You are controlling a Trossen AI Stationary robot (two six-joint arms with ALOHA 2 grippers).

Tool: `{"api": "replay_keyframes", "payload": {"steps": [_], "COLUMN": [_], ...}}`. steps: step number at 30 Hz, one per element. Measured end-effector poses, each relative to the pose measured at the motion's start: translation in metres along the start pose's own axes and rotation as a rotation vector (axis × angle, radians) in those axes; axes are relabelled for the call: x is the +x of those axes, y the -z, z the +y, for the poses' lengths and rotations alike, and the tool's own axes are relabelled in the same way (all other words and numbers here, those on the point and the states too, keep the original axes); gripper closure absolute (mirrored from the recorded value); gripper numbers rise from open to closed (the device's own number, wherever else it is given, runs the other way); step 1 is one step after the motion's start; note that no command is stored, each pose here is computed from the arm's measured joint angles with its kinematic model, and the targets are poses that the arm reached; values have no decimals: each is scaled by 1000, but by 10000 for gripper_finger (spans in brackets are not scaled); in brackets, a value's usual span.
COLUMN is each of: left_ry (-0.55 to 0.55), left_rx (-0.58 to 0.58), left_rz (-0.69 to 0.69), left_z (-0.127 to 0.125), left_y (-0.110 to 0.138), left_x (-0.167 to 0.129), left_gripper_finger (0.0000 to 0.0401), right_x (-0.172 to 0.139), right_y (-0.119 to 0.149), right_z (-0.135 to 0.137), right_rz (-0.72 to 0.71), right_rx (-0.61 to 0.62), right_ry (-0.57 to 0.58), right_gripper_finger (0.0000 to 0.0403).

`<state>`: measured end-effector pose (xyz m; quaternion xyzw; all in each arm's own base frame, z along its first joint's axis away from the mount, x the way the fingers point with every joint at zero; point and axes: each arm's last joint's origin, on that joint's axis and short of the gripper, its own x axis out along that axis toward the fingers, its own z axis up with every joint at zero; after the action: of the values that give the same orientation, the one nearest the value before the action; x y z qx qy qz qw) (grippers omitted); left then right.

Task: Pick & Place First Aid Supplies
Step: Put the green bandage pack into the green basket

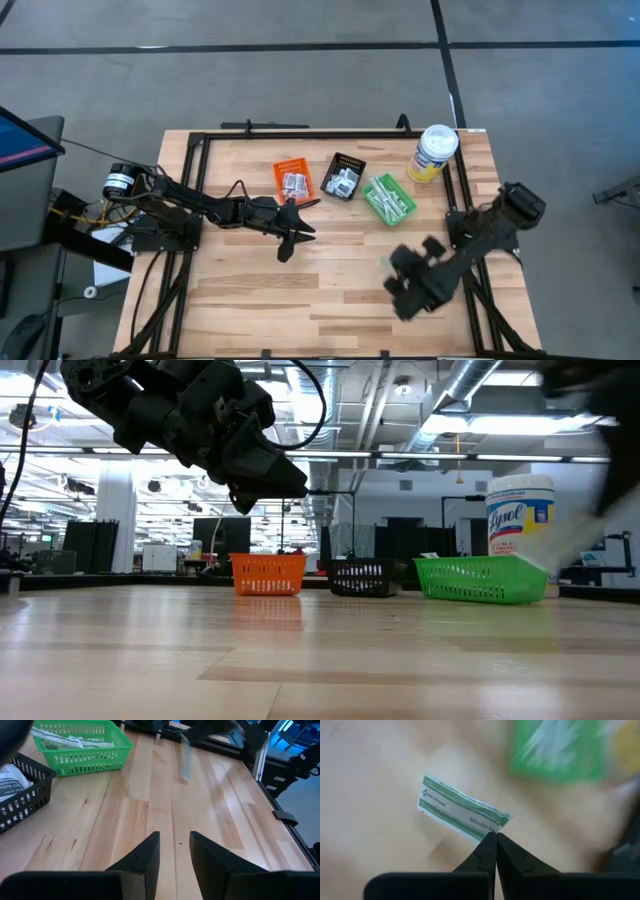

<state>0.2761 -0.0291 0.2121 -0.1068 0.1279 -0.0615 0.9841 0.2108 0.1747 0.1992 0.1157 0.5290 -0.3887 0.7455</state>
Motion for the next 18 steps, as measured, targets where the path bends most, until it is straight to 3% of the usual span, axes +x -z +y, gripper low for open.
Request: {"api": "replay_keyframes", "payload": {"steps": [10,18], "left_ry": [0,0], "left_rx": [0,0], "left_rz": [0,0], "left_z": [0,0], "left_y": [0,0], "left_x": [0,0], "left_gripper_finger": [295,295], "right_x": [17,53], "right_y": [-91,-143], "right_z": [-60,-101], "right_rz": [-194,-30], "right_rx": [-57,38], "right_ry": [243,341], "right_gripper_finger": [400,400]}}
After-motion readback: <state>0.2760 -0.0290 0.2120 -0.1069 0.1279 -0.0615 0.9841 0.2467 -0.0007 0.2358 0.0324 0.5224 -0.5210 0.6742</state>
